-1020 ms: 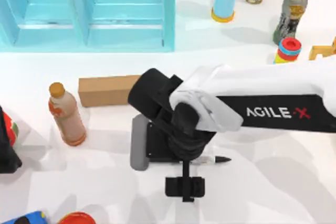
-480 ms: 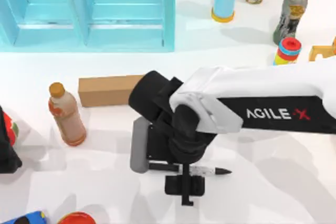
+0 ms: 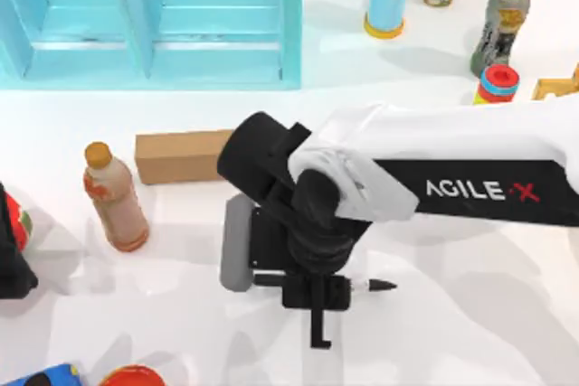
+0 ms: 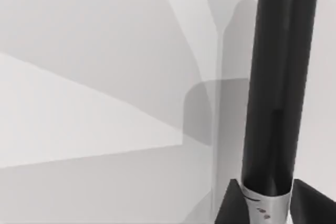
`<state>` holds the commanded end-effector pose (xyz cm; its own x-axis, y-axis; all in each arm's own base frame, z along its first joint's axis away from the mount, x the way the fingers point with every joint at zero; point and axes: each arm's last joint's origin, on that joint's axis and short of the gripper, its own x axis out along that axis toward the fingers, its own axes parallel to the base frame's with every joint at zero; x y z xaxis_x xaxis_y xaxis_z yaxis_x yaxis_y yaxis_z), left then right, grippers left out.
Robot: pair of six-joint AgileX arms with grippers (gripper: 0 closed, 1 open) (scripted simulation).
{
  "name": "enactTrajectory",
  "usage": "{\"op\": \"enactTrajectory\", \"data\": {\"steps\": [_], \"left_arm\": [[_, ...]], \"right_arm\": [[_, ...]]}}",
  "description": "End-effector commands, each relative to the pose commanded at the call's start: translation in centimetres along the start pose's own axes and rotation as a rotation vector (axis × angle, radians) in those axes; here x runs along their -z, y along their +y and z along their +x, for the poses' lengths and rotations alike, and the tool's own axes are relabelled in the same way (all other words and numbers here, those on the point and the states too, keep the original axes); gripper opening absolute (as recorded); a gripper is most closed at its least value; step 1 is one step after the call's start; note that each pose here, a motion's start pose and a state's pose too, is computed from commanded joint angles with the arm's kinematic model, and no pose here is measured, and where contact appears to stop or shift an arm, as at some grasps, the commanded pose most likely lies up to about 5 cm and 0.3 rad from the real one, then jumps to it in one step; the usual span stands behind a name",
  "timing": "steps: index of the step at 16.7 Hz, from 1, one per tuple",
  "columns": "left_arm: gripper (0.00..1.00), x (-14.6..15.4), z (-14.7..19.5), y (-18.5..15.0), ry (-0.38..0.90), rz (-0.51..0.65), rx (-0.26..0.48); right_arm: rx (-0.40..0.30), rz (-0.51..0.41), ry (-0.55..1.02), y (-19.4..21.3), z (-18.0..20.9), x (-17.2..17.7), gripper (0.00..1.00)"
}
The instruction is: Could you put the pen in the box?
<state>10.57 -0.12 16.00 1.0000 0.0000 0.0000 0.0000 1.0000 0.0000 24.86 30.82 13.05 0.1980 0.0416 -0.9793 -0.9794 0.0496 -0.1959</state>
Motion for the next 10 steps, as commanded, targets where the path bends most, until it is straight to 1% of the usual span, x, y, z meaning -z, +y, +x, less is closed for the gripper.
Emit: {"op": "enactTrajectory", "data": {"steps": [5,7,8,10], "left_arm": [[1.0,0.0,0.0,0.0,0.0,0.0,0.0],[1.0,0.0,0.0,0.0,0.0,0.0,0.0],[1.0,0.0,0.0,0.0,0.0,0.0,0.0],[1.0,0.0,0.0,0.0,0.0,0.0,0.0]], "right_arm": [[-0.018,-0.002,0.024,-1.1,-5.5,-0.2,0.0],[-0.011,0.001,0.016,-1.4,-7.6,-0.2,0.0],[-0.006,0.003,0.009,-1.6,-8.4,-0.1,0.0],[-0.005,0.004,0.007,-1.6,-8.6,-0.1,0.0]]}}
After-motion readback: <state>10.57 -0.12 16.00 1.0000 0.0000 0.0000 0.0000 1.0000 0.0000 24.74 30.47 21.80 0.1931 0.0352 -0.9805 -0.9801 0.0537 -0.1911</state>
